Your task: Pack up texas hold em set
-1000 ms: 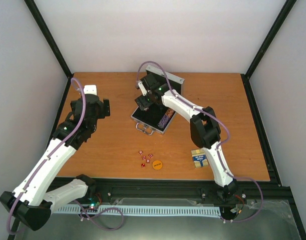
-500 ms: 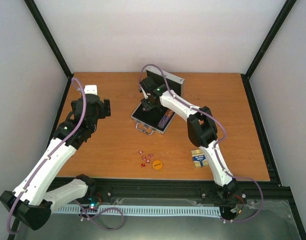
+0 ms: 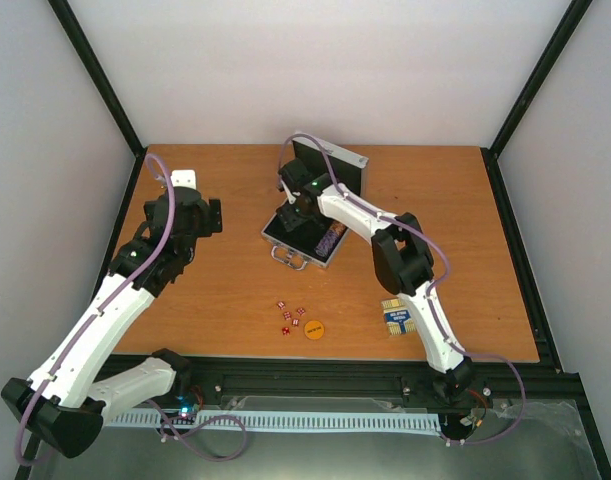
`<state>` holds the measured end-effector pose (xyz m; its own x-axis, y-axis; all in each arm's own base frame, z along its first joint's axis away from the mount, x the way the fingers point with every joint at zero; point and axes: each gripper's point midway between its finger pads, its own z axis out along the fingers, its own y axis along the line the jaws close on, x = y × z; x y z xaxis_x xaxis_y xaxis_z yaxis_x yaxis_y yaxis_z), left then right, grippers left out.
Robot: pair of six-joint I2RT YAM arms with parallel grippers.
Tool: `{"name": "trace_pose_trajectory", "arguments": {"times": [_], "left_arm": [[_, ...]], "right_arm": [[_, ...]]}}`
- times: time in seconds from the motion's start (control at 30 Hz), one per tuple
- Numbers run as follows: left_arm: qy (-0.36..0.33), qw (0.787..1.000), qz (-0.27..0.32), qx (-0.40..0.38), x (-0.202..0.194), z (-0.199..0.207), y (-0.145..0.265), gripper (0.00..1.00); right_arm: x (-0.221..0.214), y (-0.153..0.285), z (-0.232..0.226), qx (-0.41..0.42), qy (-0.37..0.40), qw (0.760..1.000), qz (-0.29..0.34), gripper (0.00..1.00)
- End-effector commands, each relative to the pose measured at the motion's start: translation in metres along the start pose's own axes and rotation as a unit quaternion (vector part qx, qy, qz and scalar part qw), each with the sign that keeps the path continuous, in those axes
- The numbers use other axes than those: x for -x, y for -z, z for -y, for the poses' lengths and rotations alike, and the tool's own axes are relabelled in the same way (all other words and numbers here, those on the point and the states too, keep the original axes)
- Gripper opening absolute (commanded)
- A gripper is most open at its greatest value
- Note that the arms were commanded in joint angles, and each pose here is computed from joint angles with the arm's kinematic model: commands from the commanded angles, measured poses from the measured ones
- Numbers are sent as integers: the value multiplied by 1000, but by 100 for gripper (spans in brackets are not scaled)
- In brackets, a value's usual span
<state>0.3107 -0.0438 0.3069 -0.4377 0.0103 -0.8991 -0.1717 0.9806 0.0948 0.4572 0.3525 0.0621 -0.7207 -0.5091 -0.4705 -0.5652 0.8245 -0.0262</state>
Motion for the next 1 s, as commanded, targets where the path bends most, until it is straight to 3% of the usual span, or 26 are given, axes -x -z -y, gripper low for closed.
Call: {"name": "trace_pose_trajectory", "arguments": {"times": [0.0, 0.57, 0.97], "left_arm": [[17, 1000, 11, -2, 7, 0, 0, 100], [15, 1000, 12, 2, 8, -2, 1, 100], [12, 1000, 8, 3, 5, -1, -1, 100]], "right_arm": [[-7, -4, -10, -1, 4, 1000, -9, 81], [-22, -29, 1, -37, 10, 999, -39, 81], [-20, -41, 25, -110, 9, 993, -30, 80]]}}
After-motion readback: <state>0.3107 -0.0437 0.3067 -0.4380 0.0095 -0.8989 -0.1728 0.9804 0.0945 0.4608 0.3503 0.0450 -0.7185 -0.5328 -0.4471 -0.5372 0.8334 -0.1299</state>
